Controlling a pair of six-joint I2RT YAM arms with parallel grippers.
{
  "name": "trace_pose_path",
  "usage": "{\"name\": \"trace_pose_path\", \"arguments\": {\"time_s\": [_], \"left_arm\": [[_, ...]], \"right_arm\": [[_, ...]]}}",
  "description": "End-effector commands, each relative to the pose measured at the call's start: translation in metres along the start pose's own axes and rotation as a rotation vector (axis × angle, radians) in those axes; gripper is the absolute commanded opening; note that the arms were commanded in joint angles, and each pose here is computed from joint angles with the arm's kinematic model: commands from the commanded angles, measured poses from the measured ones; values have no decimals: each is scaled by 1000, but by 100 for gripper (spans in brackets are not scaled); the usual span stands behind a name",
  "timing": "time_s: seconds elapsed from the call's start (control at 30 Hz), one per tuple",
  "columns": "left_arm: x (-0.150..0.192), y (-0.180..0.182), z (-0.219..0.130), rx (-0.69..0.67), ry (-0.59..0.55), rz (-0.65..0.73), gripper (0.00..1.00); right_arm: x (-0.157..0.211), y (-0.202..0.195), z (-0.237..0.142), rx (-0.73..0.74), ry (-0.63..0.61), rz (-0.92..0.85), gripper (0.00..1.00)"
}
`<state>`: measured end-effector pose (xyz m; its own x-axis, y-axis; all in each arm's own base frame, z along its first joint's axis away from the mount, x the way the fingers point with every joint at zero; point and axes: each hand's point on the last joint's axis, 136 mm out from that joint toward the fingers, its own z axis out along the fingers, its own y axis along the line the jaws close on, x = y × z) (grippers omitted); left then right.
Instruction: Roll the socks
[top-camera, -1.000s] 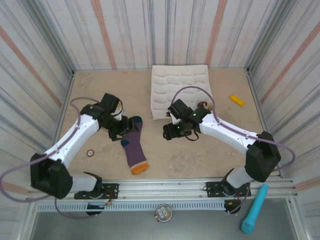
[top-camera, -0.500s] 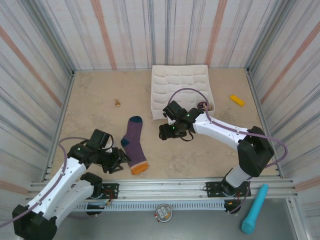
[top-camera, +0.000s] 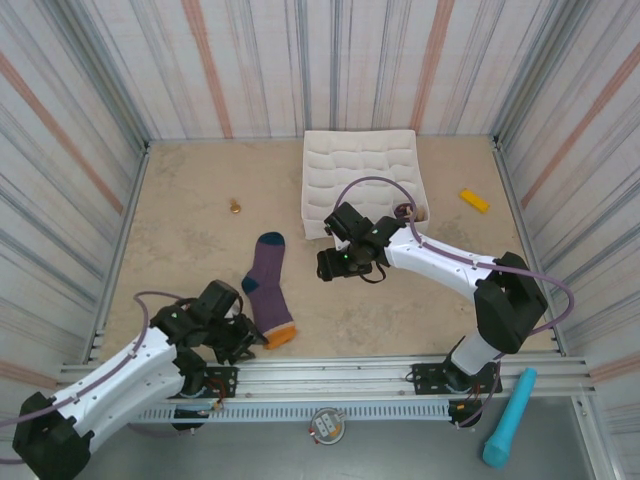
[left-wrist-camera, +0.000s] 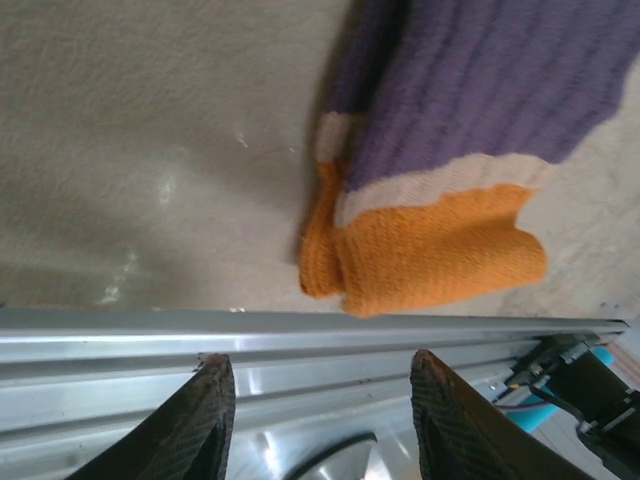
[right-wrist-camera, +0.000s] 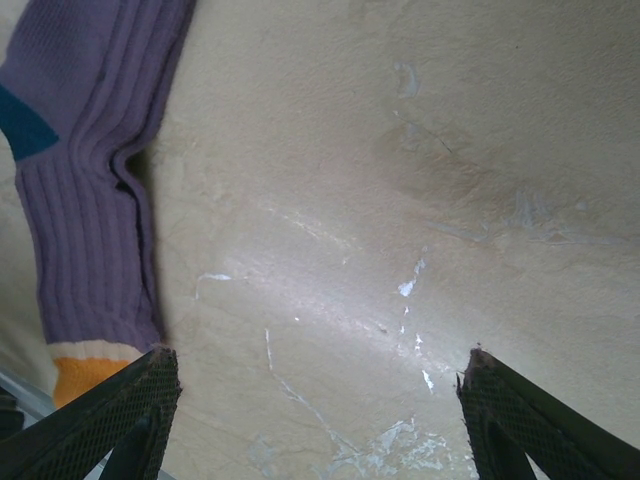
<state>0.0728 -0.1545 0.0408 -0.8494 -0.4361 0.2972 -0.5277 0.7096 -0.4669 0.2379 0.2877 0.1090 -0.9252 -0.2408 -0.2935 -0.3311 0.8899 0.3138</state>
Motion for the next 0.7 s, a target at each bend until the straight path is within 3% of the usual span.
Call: {"name": "trace_pose_path", "arguments": {"time_s": [0.0,0.4,0.67], "left_arm": [[-11,-5,9,31,-56,-60,49],[-22,-8,23,-3,-68,-72,44],[-25,-9,25,-10,-82,-74,30]], "right_arm": [[-1,3,-2,14,8,18,77],[6,-2,-3,38,17,2,76],[22,13,-5,6,0,-173,76]]}}
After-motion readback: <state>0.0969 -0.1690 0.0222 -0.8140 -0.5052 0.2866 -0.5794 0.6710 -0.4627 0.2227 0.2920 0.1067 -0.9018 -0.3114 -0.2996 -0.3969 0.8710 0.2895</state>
